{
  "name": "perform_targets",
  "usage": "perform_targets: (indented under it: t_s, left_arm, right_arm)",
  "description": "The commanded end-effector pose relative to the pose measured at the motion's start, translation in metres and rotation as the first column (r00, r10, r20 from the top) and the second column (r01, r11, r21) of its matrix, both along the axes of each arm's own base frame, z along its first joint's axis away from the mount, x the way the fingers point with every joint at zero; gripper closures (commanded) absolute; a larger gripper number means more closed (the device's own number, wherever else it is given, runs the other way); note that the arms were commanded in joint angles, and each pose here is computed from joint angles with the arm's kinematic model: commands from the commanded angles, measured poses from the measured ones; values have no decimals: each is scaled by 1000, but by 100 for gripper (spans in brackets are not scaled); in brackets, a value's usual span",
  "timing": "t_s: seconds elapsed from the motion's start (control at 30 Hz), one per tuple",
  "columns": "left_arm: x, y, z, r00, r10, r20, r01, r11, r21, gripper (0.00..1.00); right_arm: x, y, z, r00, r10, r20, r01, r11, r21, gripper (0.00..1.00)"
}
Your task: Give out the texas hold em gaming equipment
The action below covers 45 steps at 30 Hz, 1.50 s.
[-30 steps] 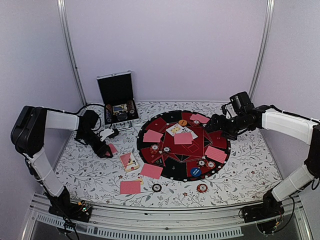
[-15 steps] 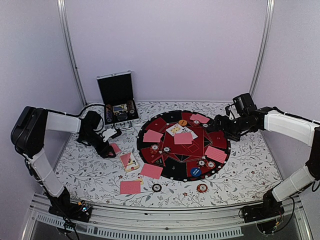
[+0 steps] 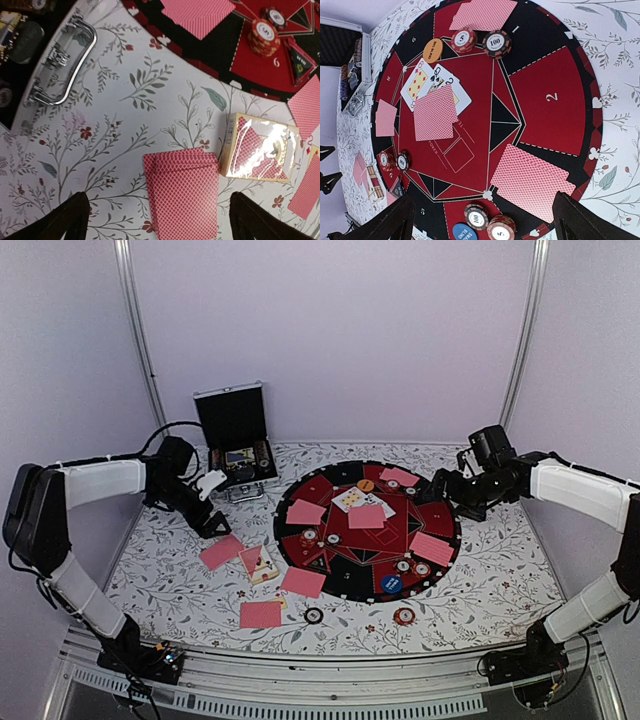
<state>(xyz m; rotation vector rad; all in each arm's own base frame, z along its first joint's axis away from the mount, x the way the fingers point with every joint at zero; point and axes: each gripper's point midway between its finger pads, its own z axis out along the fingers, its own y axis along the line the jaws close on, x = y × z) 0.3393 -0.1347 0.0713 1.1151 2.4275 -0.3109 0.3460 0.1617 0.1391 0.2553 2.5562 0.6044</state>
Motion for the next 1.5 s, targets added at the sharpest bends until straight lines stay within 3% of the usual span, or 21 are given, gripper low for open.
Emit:
perform_targets:
  t_s: [0.0, 0.2, 0.3, 0.47, 0.6, 0.7, 0.8, 1.03, 1.1, 1.27, 1.47]
  left_arm:
    - [21, 6, 59, 985, 69, 155, -69, 998, -10, 0]
    - [51, 52, 123, 880, 261, 396, -278, 960, -16, 0]
    - [57, 77, 135, 829, 338, 446, -351, 935, -58, 0]
    - [68, 124, 145, 754, 500, 425, -443, 866, -231, 0]
    - [62, 148, 156, 651, 589, 479, -418, 805, -422, 0]
    - [50, 148, 149, 593, 601, 537, -377, 796, -474, 0]
    - [41, 145, 131, 576, 610, 544, -356, 786, -505, 0]
    - [34, 140, 101, 557, 650, 517, -335, 745, -577, 0]
    - [29, 138, 100, 535, 662, 525, -311, 733, -605, 0]
    - [13, 124, 102, 494, 619, 611, -196, 763, -616, 0]
    - [24, 126, 99, 489, 638, 595, -214, 749, -627, 0]
  right_arm:
    - [11, -15, 25, 996, -46, 70, 48, 999, -25, 1]
    - [29, -70, 42, 958, -231, 171, 254, 959, -125, 1]
    - [40, -95, 59, 905, -275, 323, 344, 922, -180, 1]
    - [31, -148, 83, 727, -361, 584, 569, 793, -219, 1]
    - [17, -160, 84, 627, -356, 693, 617, 770, -162, 1]
    - [3, -173, 88, 533, -324, 782, 665, 732, -150, 1]
    - [-14, -186, 91, 436, -305, 847, 715, 689, -120, 1]
    - [-28, -196, 78, 344, -256, 903, 758, 644, -106, 1]
    - [-29, -198, 71, 347, -225, 910, 761, 635, -133, 1]
    - [-33, -196, 59, 336, -203, 920, 753, 645, -133, 1]
    - [-36, -192, 59, 310, -152, 938, 736, 663, -136, 1]
